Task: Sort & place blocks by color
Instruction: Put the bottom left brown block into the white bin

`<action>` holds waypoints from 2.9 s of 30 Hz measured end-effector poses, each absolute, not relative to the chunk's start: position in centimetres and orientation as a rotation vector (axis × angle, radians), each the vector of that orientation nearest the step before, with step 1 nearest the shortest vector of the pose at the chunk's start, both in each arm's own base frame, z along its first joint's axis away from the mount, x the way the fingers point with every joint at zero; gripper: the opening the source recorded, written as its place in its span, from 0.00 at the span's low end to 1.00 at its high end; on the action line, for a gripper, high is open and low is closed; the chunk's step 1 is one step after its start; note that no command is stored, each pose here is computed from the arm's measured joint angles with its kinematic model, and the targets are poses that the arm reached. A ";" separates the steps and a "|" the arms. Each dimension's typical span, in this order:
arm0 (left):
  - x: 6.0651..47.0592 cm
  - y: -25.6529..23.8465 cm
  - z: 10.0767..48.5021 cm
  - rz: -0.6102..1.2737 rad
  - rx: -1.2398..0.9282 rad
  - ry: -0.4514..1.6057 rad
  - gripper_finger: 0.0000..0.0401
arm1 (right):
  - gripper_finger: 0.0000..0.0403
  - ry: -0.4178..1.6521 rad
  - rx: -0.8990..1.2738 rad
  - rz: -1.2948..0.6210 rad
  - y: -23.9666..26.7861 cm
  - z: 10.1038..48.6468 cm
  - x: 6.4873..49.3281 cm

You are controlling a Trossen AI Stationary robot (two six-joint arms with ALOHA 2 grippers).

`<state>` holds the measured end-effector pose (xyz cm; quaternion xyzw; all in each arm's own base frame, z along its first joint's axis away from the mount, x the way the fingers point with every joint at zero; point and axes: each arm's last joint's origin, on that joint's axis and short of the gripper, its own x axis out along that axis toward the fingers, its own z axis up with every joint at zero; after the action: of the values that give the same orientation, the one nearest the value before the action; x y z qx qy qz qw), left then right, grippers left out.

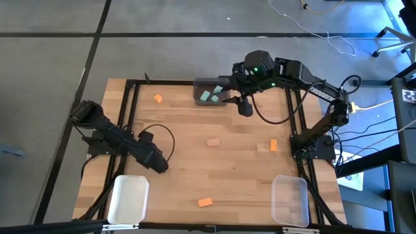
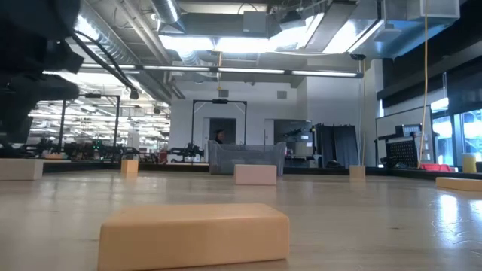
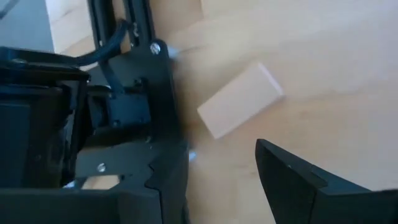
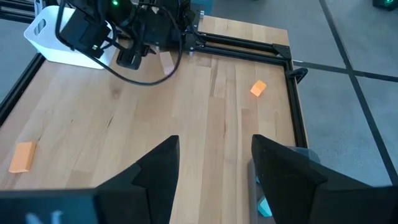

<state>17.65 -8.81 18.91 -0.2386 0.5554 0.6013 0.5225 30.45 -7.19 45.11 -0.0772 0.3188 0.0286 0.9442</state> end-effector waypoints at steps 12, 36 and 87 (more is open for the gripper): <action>19.1 -5.6 18.6 1.536 -0.654 1.327 0.45 | 0.50 0.650 -0.162 0.060 -7.2 45.1 30.5; 20.3 -5.1 15.2 1.432 -0.786 1.203 0.45 | 0.50 0.650 -0.166 0.061 -7.2 45.1 30.4; 22.1 -4.8 15.2 1.172 -0.879 1.316 0.45 | 0.50 0.649 -0.164 0.059 -7.2 45.1 30.4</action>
<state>22.11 -4.76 15.22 -0.3718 0.5567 0.4957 0.5532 30.44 -7.25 45.11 -0.0805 0.3187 0.0287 0.9440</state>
